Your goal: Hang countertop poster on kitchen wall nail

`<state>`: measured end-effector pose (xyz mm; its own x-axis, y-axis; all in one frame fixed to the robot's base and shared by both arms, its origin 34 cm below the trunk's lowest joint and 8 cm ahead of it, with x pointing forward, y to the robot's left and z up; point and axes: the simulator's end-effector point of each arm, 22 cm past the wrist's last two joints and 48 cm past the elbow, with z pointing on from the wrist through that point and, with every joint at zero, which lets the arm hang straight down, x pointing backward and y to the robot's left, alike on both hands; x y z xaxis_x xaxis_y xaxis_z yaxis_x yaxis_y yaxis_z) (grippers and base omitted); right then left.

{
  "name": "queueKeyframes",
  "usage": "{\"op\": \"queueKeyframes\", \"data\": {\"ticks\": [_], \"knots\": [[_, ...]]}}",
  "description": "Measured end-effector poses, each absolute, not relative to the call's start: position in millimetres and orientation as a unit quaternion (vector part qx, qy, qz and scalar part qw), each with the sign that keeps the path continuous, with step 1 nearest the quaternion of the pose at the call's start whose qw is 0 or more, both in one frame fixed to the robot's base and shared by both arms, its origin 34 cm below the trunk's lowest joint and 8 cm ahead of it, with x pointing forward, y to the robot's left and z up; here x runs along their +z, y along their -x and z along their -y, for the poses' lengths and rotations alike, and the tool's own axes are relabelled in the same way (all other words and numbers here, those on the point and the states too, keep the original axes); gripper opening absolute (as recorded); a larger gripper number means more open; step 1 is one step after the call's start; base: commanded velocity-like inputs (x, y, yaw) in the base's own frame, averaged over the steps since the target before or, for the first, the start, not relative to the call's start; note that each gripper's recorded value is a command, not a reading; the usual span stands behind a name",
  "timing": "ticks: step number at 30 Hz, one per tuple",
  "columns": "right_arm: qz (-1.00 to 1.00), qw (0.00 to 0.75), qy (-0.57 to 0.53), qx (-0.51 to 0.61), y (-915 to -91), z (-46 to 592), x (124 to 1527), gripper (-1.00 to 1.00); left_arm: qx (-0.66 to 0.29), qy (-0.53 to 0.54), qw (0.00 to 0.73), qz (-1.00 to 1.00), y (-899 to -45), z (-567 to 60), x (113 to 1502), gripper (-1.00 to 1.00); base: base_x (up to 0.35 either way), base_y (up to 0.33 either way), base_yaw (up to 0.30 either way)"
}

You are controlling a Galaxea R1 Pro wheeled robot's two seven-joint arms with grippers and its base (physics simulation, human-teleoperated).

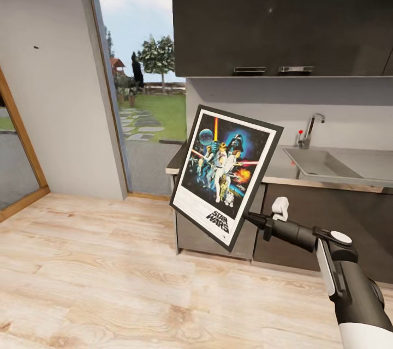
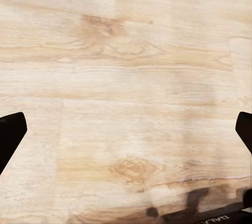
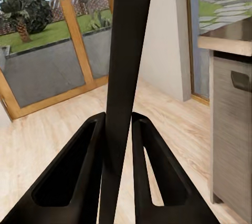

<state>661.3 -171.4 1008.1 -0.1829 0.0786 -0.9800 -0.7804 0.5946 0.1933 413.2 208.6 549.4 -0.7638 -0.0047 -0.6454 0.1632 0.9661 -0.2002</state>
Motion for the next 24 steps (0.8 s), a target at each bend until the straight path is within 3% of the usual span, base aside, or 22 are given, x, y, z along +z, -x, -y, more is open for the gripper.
{"op": "queueKeyframes", "data": {"ticks": [24], "knots": [[-0.676,0.584,0.258,0.368,-661.5,172.3,1046.3,-1.0,-0.112,-0.048,0.339,-0.933,-412.1,-225.8,586.0,1.0,0.0,0.0,0.0]]}}
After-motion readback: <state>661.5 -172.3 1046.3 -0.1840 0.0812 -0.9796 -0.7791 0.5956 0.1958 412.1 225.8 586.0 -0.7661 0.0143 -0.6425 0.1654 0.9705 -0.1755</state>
